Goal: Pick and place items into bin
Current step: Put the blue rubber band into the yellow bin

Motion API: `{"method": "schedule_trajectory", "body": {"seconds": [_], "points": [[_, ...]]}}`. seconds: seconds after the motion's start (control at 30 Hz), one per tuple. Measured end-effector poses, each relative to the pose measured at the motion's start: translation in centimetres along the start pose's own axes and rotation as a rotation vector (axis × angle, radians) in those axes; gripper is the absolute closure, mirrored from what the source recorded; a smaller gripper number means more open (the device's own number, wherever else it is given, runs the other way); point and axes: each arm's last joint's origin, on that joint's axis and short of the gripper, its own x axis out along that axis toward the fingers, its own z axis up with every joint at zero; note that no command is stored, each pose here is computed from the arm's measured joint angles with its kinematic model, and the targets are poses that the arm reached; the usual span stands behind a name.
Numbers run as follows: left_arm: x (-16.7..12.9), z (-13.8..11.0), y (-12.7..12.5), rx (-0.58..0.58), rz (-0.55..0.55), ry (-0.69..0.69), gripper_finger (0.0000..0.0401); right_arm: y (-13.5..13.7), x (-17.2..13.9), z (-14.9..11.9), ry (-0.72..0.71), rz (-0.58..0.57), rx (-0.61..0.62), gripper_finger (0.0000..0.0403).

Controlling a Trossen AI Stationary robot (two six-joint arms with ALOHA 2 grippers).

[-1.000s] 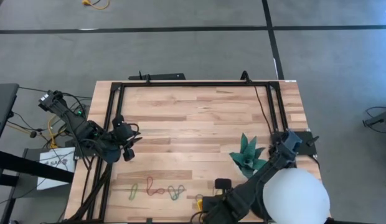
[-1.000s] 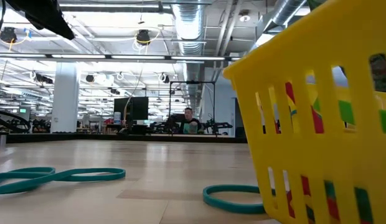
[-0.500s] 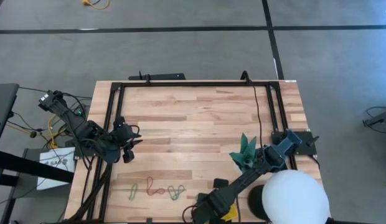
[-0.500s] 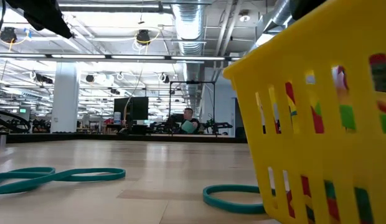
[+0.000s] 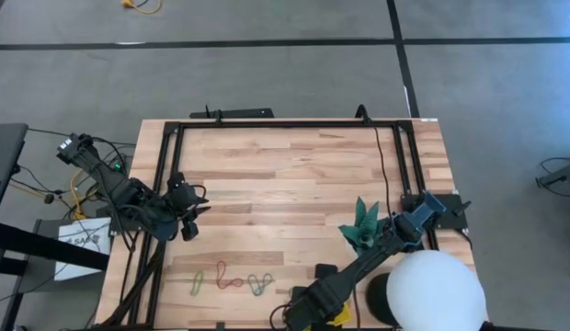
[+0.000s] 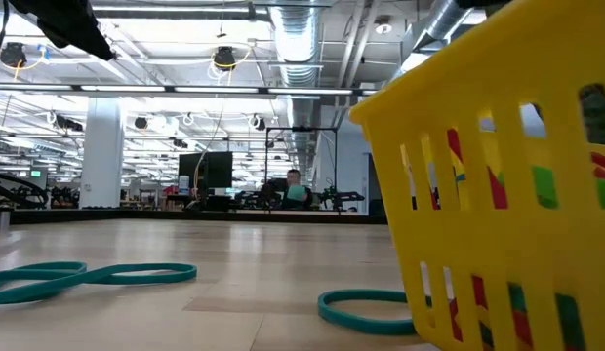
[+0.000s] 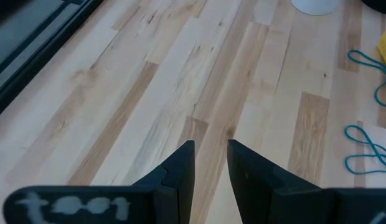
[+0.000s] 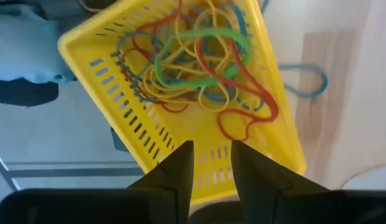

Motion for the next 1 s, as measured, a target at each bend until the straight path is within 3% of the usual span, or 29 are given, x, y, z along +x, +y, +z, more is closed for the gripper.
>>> {"method": "schedule_trajectory", "body": {"seconds": [0.47,0.8,1.0], "points": [[0.0,0.0,0.0,0.000,-0.003,0.004,0.0316,-1.7,-1.7,2.6,-0.166,0.045,-0.205,0.0300],[0.0,0.0,0.0,0.016,-0.003,0.004,0.0316,-4.2,-2.6,5.8,-0.291,0.087,-0.265,0.0300],[0.0,0.0,0.0,0.019,-0.002,0.003,0.0316,-5.3,-0.2,7.5,-0.249,0.088,-0.242,0.0300]]}}
